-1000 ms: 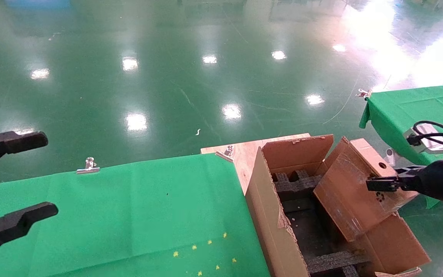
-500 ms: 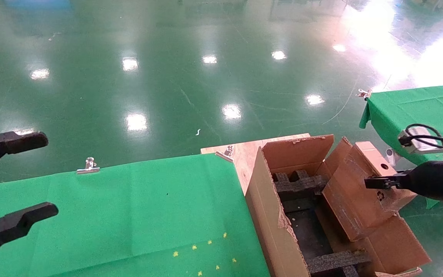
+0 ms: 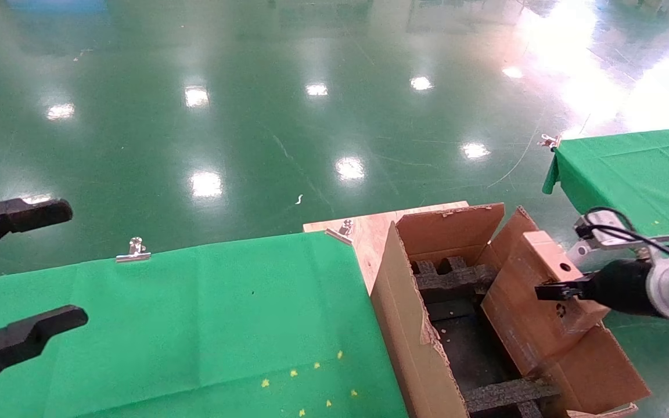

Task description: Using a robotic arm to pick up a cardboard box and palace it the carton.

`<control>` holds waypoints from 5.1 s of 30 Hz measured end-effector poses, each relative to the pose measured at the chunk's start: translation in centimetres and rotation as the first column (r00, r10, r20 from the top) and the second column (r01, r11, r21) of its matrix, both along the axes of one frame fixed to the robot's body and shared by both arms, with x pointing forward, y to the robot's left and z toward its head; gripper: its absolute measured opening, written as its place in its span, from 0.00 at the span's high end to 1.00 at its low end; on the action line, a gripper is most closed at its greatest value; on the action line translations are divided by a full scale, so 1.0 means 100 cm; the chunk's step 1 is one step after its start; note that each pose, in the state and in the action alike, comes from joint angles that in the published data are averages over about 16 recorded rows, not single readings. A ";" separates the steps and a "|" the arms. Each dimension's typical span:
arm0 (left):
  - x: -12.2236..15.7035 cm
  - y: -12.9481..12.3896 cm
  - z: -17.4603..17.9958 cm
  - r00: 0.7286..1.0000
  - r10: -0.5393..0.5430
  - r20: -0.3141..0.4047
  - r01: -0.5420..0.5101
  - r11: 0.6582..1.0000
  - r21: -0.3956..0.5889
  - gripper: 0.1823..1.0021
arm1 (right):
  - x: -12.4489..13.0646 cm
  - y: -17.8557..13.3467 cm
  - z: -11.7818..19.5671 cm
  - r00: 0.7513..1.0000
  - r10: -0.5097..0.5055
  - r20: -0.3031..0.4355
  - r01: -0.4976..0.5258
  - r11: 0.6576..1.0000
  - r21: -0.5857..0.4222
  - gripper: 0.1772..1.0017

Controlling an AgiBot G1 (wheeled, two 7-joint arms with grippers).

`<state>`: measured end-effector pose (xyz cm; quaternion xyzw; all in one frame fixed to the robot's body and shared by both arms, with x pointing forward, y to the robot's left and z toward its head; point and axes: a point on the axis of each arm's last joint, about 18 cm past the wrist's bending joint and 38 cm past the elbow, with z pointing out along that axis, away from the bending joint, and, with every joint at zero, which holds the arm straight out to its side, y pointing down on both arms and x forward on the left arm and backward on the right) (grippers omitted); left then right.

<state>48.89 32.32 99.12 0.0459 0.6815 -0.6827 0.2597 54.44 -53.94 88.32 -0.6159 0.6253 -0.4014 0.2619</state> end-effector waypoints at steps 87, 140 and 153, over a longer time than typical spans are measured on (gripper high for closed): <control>0.000 0.000 0.000 1.000 0.001 0.000 -0.001 1.000 0.000 0.00 | 0.053 0.033 -0.115 0.993 -0.077 -0.085 0.080 0.996 0.030 0.66; 0.000 0.000 0.000 1.000 0.001 0.000 -0.001 1.000 -0.001 0.00 | 0.068 0.104 0.081 0.934 0.224 0.278 -0.254 0.964 0.079 0.00; 0.000 0.000 0.000 1.000 0.001 0.000 -0.001 1.000 -0.001 0.00 | 0.058 0.143 0.068 0.876 0.445 0.185 -0.466 0.881 0.088 0.00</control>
